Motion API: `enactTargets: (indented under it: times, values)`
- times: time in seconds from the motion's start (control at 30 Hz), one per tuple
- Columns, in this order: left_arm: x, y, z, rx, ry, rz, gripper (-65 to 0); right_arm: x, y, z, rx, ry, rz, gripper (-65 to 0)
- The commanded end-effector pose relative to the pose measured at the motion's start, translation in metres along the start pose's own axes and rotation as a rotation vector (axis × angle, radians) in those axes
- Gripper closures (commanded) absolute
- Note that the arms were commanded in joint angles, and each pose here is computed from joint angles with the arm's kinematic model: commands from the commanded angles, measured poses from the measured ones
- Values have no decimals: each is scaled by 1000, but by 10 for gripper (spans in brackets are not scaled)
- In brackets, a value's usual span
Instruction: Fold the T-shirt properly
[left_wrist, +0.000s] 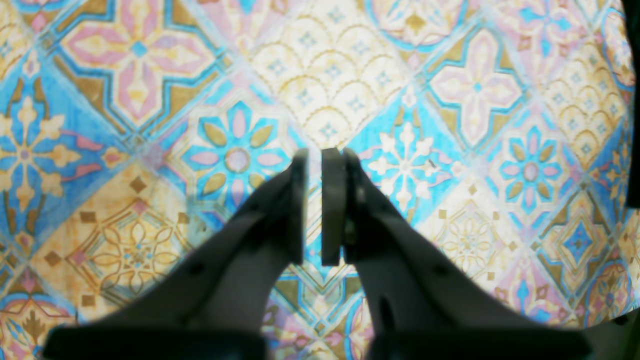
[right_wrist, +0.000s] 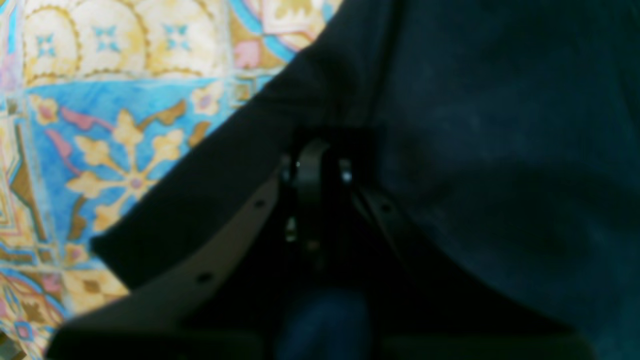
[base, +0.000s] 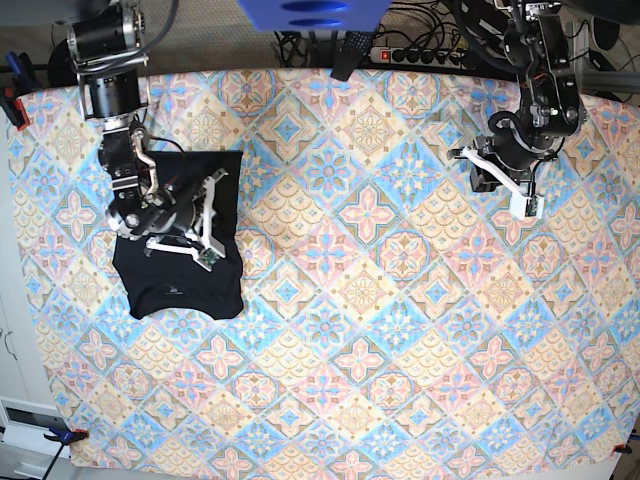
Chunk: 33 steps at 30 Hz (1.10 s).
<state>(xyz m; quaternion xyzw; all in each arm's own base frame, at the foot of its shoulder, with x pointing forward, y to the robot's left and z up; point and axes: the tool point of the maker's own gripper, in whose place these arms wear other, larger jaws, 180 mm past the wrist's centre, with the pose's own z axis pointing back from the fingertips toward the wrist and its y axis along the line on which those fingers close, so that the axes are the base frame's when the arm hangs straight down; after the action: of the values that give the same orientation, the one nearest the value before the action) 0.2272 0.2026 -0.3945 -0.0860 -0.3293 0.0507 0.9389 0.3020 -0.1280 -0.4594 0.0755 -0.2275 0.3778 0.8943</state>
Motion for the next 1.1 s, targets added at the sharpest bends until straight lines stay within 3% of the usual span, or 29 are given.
enactTargets:
  times: [0.0,0.4,0.63,0.87,1.07]
  values:
    - [11,-1,4,-7,-39,-11,-34,23,-3,11,-15,-86,13,-32]
    - [5,4,17,-87,-16,24,-34,-30,-8,109,-256,-101,-66,-32]
    - [-23,16,36,-124,74,35,-10,-126,14,137,-287,38,-261,-31]
    - [-74,47,64,-54,226,8,-7,-204,64,160,-281,167,-489,-31]
    - [-121,67,95,11,343,42,-7,-261,111,187,-264,314,-602,-30]
